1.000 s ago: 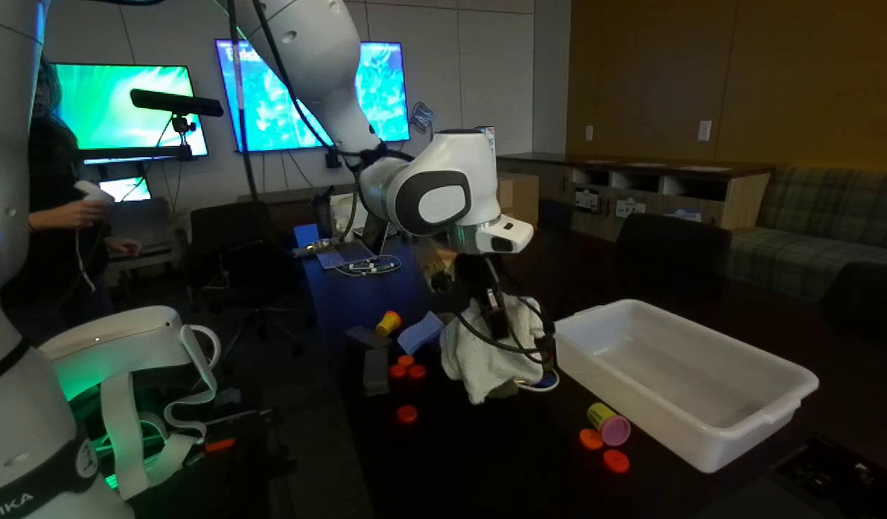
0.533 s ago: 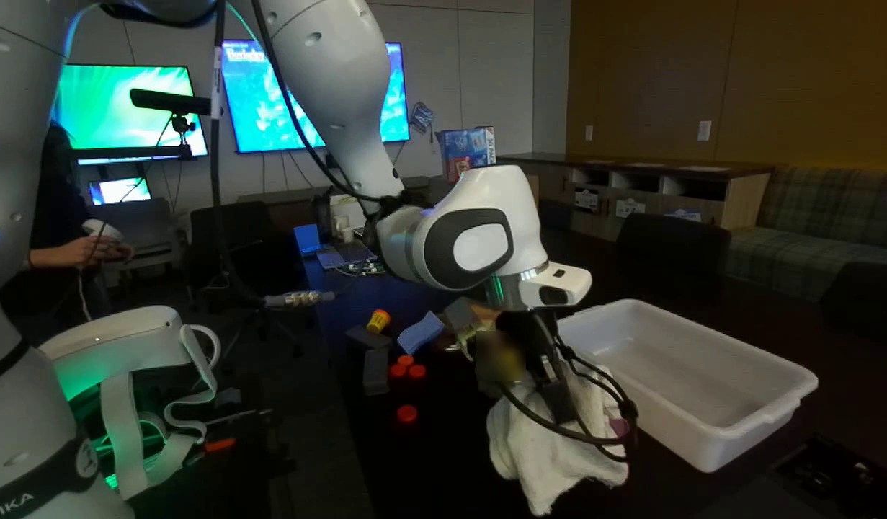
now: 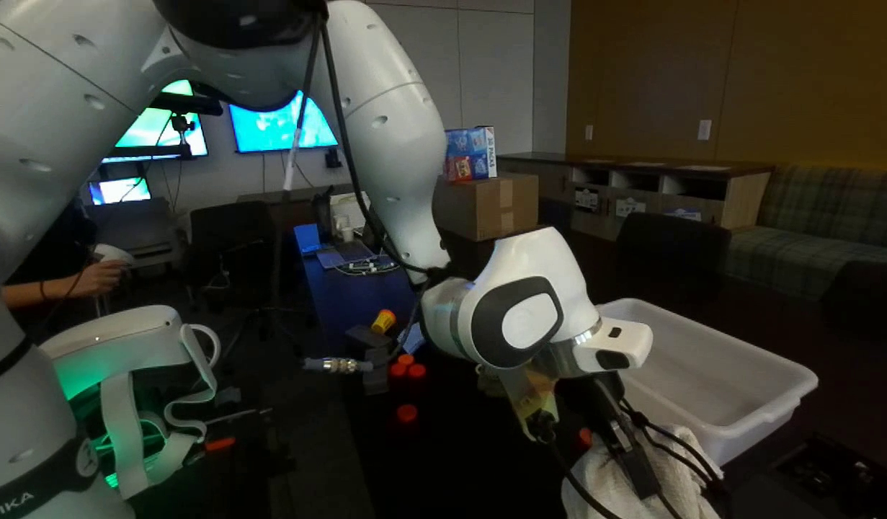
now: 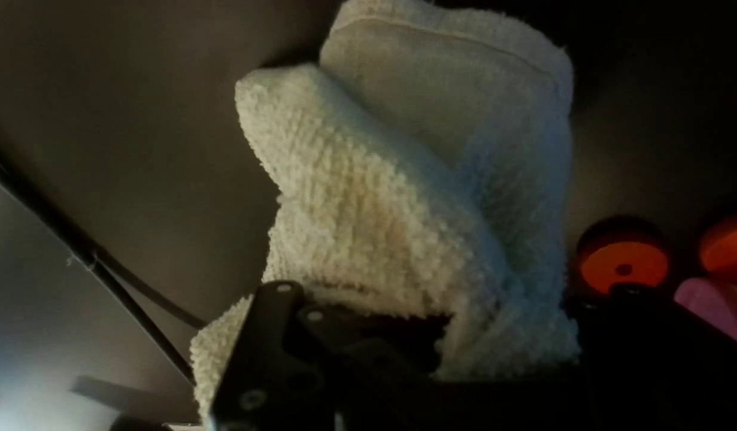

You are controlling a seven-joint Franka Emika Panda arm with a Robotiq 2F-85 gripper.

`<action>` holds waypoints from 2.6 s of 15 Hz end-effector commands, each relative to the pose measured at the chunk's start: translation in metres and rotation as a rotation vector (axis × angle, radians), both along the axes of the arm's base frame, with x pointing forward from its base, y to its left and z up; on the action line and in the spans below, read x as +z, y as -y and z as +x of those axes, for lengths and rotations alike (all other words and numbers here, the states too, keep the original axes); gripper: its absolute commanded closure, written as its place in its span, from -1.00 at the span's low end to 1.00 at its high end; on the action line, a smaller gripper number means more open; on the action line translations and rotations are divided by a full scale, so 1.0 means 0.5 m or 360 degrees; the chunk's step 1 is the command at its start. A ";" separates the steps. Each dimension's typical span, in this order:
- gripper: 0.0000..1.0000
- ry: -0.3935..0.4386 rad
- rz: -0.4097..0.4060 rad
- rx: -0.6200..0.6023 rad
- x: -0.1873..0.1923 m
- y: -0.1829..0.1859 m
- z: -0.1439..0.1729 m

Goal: Use the cloth to wipe the objects on the table

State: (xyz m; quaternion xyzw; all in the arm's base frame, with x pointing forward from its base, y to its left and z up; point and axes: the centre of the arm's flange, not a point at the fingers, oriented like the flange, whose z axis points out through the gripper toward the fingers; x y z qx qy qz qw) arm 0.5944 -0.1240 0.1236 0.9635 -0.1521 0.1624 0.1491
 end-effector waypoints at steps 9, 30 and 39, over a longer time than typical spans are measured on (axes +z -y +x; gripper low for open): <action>0.98 0.0157 0.0083 -0.0010 -0.097 -0.026 0.139; 0.98 0.0111 0.0512 0.0437 -0.084 -0.539 0.092; 0.98 0.0148 0.0672 0.0611 -0.021 -0.745 0.069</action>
